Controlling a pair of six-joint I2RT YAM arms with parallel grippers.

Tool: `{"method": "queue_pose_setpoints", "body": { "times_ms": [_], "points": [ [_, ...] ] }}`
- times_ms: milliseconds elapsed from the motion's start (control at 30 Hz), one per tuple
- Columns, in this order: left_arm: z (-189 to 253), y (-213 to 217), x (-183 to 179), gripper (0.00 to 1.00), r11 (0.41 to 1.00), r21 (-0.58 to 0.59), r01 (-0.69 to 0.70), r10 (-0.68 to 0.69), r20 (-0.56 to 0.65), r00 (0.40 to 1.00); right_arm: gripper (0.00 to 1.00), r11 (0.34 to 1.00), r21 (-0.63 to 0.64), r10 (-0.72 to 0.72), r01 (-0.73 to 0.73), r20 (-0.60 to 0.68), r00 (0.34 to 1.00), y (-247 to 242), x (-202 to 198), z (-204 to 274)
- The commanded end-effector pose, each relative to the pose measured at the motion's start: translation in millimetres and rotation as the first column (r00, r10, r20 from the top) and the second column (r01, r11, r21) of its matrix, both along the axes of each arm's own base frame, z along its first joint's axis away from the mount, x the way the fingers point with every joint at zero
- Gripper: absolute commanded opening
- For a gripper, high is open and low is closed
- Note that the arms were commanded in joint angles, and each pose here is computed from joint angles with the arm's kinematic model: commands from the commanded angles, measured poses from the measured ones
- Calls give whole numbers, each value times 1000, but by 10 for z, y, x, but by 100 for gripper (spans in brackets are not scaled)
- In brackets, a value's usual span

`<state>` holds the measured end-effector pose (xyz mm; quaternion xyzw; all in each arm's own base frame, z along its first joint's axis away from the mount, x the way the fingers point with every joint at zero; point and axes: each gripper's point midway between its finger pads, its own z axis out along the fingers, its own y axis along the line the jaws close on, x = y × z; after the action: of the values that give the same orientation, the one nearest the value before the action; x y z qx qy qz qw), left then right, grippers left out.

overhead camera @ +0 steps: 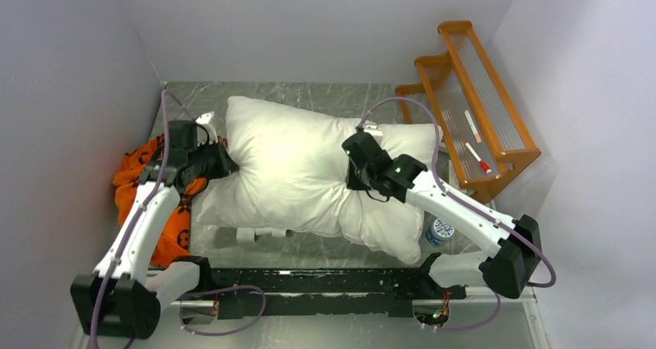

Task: Remove the pillowcase from the pillow
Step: Adjust the pillow at the center of the board, then reset both arms

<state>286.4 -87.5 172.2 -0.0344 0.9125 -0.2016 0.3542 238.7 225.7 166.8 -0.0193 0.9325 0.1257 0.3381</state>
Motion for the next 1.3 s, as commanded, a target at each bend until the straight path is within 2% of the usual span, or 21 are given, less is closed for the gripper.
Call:
{"method": "queue_pose_setpoints", "body": {
  "times_ms": [0,133,267,300,333,367,400,500,633,667,700,800,933,1067,1167,1267],
  "points": [
    [-30,-136,-511,5,995,-97,32,-38,-64,997,0,999,29,15,-16,40,999,30,304,232],
    [9,-56,-607,5,997,-78,-12,10,-33,999,0,998,38,53,-54,39,998,144,453,355],
    [320,61,-511,5,999,-10,-34,35,15,999,0,997,33,77,-77,-11,997,158,369,247],
    [360,119,-457,11,998,16,-58,57,36,998,6,996,39,79,-78,-9,997,146,344,252],
    [384,164,-403,29,997,43,-66,64,55,996,16,996,42,75,-75,-1,997,120,330,273],
    [421,223,-361,53,994,78,-77,73,61,996,27,997,36,65,-65,11,998,82,327,320],
    [412,279,-349,70,990,109,-93,89,45,995,41,998,28,54,-55,31,998,39,339,414],
    [685,311,-269,97,987,119,-109,97,95,991,64,999,30,29,-33,125,992,-80,376,850],
    [1152,249,-211,98,991,42,-127,114,223,968,81,984,159,26,-80,315,949,-110,338,1505],
    [1260,255,-206,98,990,32,-136,124,248,961,95,974,201,29,-106,353,935,-102,290,1609],
    [1356,266,-208,98,989,29,-143,130,268,955,99,960,242,35,-142,399,916,-97,237,1737],
    [1612,322,-207,98,986,53,-158,134,313,940,100,938,299,14,-177,475,880,-184,111,1965],
    [1843,468,-137,98,968,80,-237,194,357,914,100,966,226,-9,-128,520,854,-431,97,2045],
    [1822,475,-57,98,967,97,-237,190,346,919,100,997,53,-68,52,393,917,-734,171,1750],
    [1623,559,94,98,952,195,-235,179,269,946,100,990,-49,-106,131,344,933,-863,239,1654],
    [1590,625,169,98,936,268,-230,175,215,961,100,985,-46,-138,164,355,925,-905,259,1693]
  ]
}}
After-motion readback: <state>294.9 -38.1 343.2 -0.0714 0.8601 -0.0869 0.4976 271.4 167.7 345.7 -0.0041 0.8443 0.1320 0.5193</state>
